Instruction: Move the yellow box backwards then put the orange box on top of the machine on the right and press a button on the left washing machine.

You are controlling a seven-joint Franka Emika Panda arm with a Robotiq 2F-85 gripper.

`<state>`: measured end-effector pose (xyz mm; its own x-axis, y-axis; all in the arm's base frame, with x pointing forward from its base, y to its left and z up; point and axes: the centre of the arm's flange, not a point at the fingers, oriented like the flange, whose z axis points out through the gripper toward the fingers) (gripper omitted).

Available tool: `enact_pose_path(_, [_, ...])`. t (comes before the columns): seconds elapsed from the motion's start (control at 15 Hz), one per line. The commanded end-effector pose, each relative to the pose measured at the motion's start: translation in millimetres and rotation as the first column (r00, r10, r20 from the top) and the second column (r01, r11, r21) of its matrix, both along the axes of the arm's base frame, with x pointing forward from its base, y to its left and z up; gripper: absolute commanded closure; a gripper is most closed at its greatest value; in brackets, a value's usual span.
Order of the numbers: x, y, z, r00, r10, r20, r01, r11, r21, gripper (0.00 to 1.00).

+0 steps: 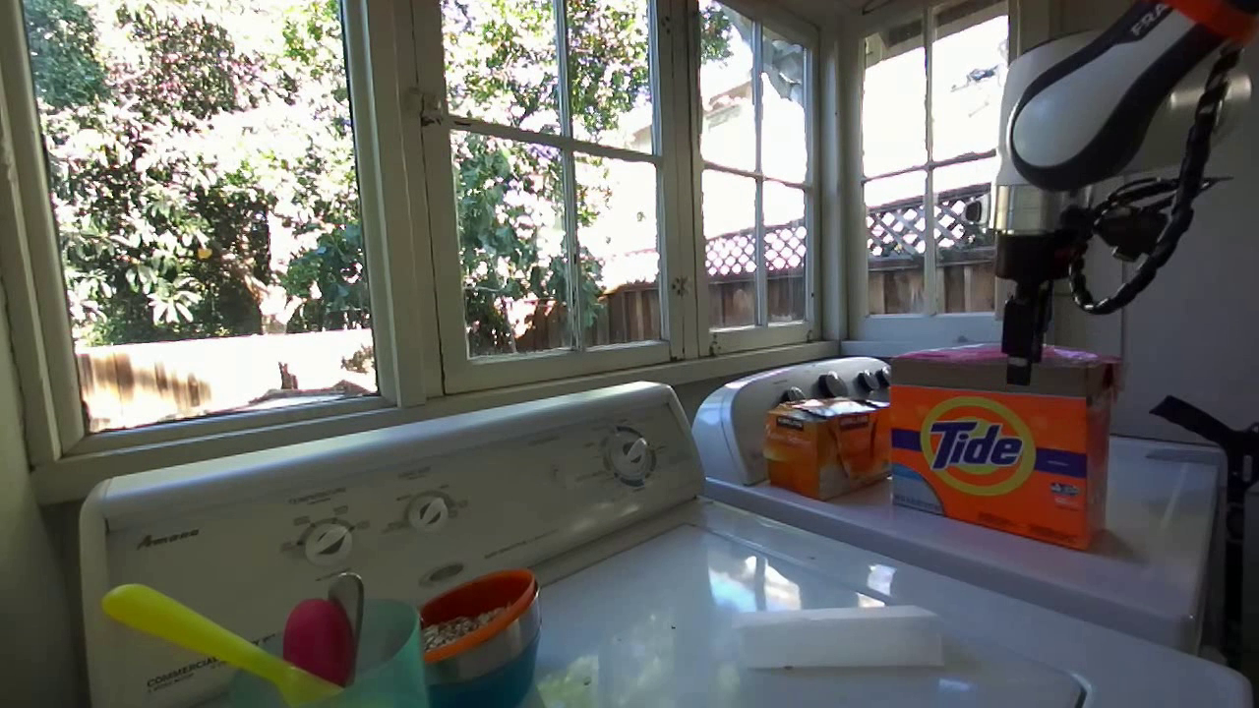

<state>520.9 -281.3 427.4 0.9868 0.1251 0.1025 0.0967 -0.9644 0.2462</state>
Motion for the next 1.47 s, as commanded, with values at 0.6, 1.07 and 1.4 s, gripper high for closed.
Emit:
enact_pose_path(0.6, [9.6,107.9,97.0,0.963,-0.271,0.01,0.246,0.889,0.387,0.0])
enact_pose_path(1.07, [31.9,165.9,100.8,0.956,-0.294,0.008,0.256,0.844,0.471,0.0])
enact_pose_path(1.4, [93.4,178.1,106.3,0.976,-0.184,0.118,0.106,0.871,0.479,0.0])
